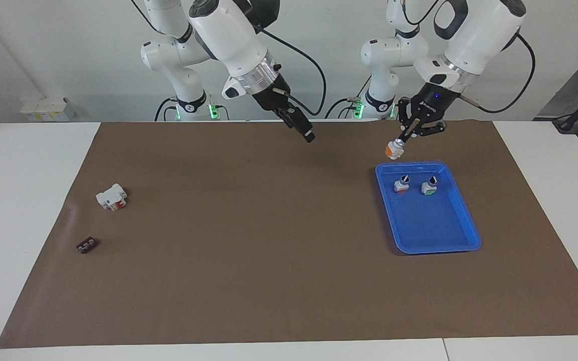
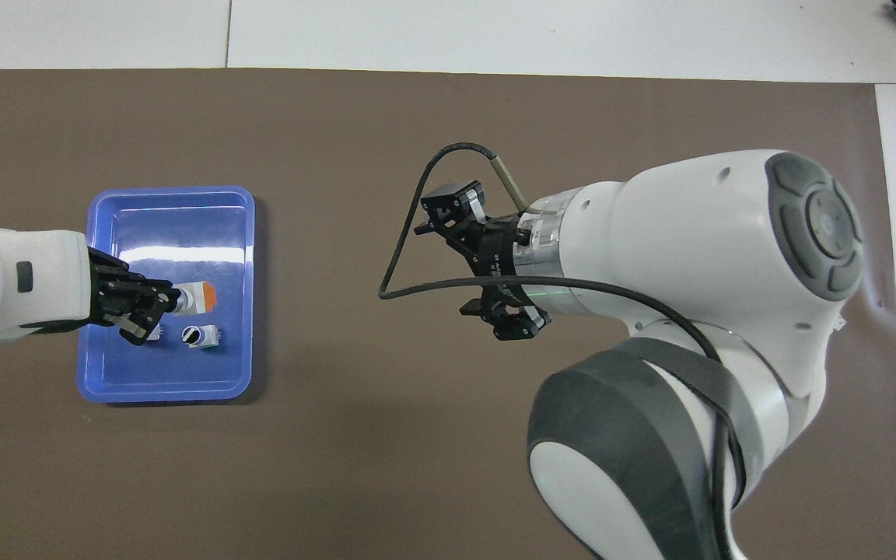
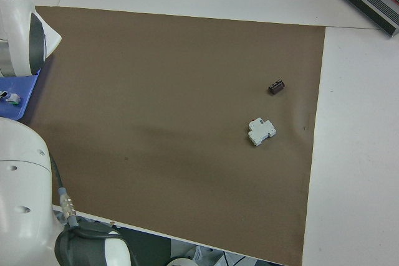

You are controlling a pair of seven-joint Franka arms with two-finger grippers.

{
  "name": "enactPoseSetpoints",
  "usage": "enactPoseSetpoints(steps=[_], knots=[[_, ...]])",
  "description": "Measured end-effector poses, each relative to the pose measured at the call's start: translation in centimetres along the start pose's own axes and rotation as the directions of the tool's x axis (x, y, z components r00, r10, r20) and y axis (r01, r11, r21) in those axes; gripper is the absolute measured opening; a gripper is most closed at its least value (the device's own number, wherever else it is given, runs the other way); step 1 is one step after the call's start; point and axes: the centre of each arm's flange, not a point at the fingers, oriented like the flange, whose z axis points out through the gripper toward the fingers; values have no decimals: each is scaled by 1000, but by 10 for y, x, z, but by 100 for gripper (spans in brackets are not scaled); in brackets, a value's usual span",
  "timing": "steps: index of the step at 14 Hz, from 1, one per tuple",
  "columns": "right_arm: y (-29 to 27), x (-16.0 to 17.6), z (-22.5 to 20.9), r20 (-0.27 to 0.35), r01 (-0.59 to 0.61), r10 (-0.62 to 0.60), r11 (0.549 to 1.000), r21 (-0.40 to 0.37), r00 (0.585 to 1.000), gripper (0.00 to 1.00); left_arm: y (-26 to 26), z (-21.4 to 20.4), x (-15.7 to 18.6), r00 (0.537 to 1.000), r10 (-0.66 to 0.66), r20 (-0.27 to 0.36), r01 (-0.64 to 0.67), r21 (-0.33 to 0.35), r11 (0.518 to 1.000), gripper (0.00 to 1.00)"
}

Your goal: Turn and place switch with both arms

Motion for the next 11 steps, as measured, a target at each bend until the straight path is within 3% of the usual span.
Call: enactPoseSetpoints(steps=[3,6,11], knots=[[8,40,-10,-83,201,-205,978,-56,975,100,-26,33,6,997,37,64,-41,69,997,10],[22,92,-30,-120,365,-380,922,-133,917,100,-46,69,11,989,65,130,-76,84,994,10],[68,156,-78,-86,546,-622,737,-398,778,100,-69,125,15,979,98,178,-114,85,990,10]])
